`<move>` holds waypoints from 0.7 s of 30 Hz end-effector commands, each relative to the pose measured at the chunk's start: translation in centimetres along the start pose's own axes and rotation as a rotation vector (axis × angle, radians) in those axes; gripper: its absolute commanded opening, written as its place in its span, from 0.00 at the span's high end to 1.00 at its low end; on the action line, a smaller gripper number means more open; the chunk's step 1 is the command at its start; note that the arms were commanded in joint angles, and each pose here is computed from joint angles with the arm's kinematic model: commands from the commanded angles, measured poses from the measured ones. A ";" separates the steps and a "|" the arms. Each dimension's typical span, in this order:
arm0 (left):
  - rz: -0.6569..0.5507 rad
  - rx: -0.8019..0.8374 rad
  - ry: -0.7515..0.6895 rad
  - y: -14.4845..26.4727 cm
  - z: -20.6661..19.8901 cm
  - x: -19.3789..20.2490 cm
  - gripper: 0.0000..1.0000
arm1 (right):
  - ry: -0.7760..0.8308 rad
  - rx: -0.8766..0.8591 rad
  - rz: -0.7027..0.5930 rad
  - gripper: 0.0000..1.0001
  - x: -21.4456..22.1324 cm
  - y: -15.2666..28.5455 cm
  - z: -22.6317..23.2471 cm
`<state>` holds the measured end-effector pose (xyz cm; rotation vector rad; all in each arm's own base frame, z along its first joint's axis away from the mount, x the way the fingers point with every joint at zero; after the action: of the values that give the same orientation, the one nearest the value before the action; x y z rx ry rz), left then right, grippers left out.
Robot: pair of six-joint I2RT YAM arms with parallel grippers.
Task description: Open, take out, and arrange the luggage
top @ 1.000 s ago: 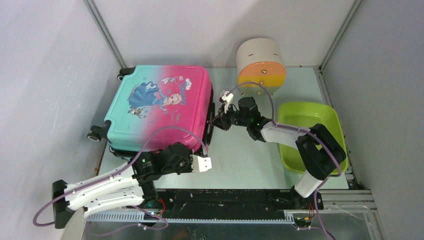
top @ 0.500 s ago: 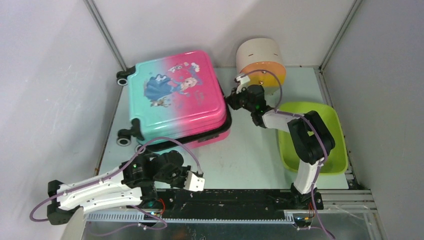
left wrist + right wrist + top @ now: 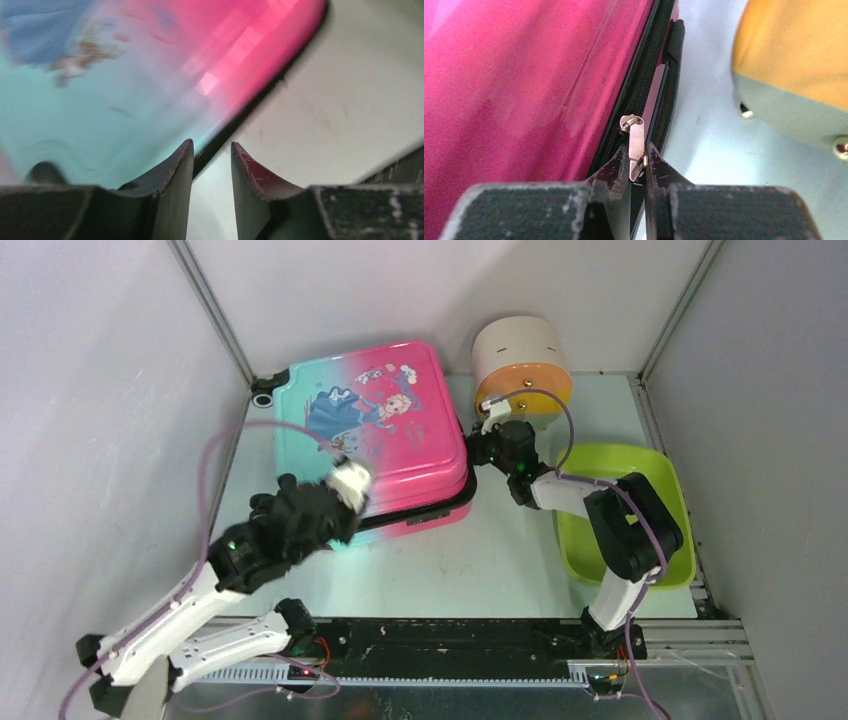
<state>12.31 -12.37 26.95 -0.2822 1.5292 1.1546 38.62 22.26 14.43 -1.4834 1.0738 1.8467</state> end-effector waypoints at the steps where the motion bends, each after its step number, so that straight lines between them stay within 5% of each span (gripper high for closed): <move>1: -0.030 -0.304 0.495 2.7 5.1 -3.3 0.60 | -0.007 -0.195 -0.302 1.00 -7.7 3.3 7.3; 10: 0.052 -0.567 0.830 5.3 9.8 -4.0 0.49 | -0.102 -0.226 -0.257 1.00 -4.2 8.3 17.3; 12: 0.064 -0.558 0.873 5.3 10.1 -3.9 0.40 | -0.118 -0.239 -0.261 1.00 -3.7 9.0 19.8; 16: 0.051 -0.551 0.838 6.0 10.2 -3.8 0.27 | -0.116 -0.300 -0.283 1.00 -2.5 10.5 24.8; 21: 0.038 -0.417 0.666 6.4 9.3 -4.7 0.23 | -0.041 -0.323 -0.324 1.00 -3.8 12.2 27.5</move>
<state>15.91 -3.27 33.97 -1.1566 1.8708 1.6083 15.62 36.05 14.06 -1.7454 0.9207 1.9566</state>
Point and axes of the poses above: each gripper's point midway between its finger pads, its own y axis back along the fingers, its own z axis along the line the jaws close on, x = y × z, the point moved 7 cm from there along y, back along the fingers, and after that the axes turned 7 degrees about y, right-handed, at the moved point
